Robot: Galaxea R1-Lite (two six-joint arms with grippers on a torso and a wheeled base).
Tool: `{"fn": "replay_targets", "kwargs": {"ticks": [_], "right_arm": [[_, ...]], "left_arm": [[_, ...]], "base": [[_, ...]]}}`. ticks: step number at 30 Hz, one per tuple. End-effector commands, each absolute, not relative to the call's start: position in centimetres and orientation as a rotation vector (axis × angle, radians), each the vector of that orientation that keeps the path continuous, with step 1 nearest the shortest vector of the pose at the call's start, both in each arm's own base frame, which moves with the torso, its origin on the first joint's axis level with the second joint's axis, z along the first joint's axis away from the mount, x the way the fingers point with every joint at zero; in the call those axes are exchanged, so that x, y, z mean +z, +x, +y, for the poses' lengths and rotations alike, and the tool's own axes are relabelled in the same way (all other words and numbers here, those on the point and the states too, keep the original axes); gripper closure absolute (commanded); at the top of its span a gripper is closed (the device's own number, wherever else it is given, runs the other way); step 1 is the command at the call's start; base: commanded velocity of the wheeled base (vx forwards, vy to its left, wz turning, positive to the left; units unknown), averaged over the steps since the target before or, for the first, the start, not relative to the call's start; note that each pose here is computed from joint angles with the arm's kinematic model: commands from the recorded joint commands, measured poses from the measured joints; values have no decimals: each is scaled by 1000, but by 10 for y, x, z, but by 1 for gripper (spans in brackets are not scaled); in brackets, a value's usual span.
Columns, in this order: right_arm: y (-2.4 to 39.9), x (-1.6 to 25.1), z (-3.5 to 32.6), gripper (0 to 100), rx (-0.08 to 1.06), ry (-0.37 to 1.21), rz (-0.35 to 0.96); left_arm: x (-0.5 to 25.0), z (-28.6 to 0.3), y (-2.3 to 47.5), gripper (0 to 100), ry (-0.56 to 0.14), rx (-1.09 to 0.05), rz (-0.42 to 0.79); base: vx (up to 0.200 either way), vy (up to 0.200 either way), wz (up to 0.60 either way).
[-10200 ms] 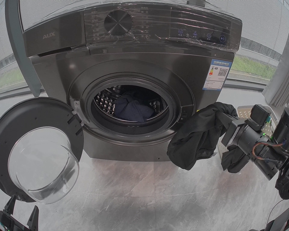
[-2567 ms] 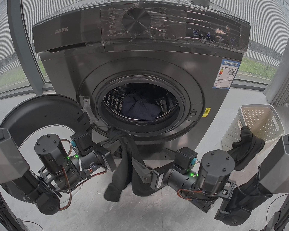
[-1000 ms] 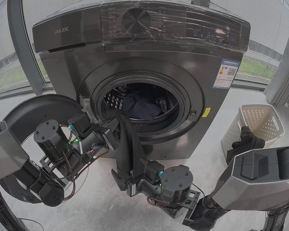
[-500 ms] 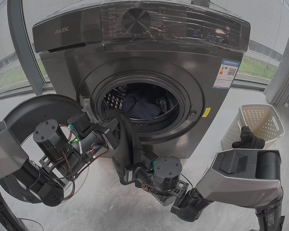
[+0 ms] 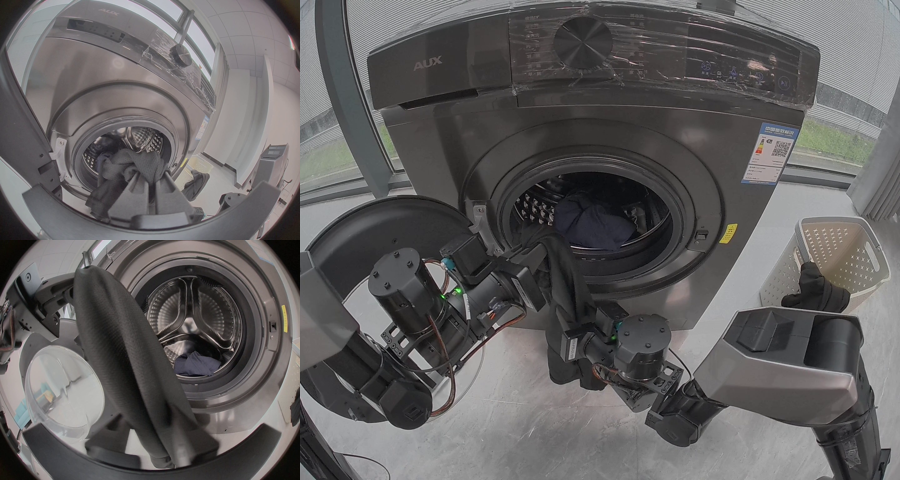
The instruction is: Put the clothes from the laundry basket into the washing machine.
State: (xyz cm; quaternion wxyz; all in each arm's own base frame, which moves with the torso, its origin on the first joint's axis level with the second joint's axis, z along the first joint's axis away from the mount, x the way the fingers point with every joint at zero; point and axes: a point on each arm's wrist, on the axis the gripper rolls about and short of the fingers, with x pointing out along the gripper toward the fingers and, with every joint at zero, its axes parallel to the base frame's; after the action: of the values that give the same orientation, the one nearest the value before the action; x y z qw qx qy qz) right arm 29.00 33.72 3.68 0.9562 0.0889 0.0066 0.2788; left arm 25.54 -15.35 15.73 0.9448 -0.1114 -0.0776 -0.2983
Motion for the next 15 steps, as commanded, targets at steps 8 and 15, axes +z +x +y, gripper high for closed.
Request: {"fn": "replay_targets", "kwargs": {"ticks": [8, 15], "right_arm": [[264, 61, 319, 100, 580, 169, 34], [261, 87, 274, 100, 518, 159, 36]], "left_arm": [[153, -145, 262, 100, -221, -573, -148], [152, -141, 263, 100, -219, -561, -146]], "base": [[0, 0, 0], [0, 0, 0]]}}
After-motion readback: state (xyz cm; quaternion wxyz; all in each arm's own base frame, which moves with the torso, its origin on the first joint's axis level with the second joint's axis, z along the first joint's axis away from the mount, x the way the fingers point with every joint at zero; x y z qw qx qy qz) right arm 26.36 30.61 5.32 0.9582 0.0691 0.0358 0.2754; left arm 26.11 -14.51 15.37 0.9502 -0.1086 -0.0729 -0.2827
